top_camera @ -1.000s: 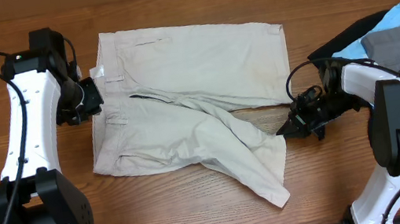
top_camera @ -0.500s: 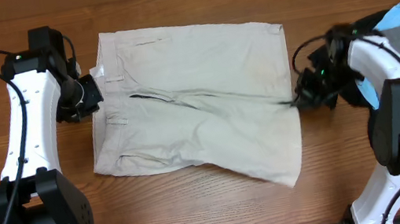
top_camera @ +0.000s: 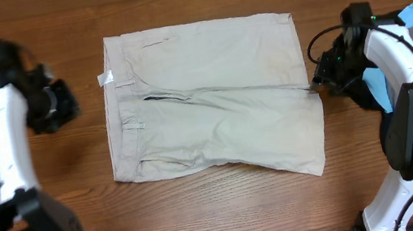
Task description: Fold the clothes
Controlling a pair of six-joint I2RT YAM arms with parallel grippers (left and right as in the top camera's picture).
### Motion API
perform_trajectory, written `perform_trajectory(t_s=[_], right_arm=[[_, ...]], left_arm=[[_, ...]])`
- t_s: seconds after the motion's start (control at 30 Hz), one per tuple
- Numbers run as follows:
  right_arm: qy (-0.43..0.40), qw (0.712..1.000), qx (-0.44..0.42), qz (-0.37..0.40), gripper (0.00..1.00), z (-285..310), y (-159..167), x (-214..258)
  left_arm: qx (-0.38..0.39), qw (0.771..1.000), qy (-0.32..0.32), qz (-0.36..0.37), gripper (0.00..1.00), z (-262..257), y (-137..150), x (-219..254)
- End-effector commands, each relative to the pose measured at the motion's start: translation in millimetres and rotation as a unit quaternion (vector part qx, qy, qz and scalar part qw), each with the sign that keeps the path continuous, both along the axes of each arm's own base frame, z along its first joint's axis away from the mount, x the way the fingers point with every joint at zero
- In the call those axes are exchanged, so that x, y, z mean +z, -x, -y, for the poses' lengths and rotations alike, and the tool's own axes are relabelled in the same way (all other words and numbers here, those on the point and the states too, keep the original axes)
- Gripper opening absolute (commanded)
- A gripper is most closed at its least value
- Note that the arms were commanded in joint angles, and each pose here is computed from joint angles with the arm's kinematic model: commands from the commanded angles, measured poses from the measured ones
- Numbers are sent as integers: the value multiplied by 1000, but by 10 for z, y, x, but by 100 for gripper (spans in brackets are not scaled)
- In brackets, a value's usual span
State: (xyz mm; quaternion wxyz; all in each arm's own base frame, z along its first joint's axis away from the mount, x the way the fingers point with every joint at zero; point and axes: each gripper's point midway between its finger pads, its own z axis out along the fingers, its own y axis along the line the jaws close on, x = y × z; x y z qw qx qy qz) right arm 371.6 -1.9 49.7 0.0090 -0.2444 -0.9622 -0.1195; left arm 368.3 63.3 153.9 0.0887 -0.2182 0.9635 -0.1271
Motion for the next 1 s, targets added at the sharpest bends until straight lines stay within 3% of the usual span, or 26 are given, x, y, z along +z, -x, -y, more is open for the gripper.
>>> perform_trajectory(t_s=[0.0,0.13,0.27,0.4,0.5,0.57,0.63,0.7,0.77,0.97], right_arm=[[23,999,13,40,55,108,-255,412],[29,998,19,60,56,127,-342,931],[24,998,32,54,56,35,-232,1340],[-9,998,55,33,52,-223,-34,1504],[-45,991,120,23,51,-569,99,1530],[-44,989,143,21,52,-710,127,1520],[-35,986,159,24,56,-799,127,1506],[-19,984,173,30,63,-851,105,1492],[-20,984,176,28,100,-876,122,1492],[-19,983,177,43,100,-887,53,1496]], left_arm=[[-47,990,51,126,22,28,112,702],[-33,988,39,148,23,9,361,990],[-39,984,28,172,25,175,642,1276],[-50,980,25,191,27,384,882,1405],[-49,985,11,163,31,490,1081,1236],[-47,990,-14,131,37,447,1159,1034],[-44,993,-25,110,55,392,1156,829],[-28,994,-18,104,59,356,1032,551],[-16,995,-8,96,62,339,937,332],[-24,997,51,60,61,430,732,-249]])
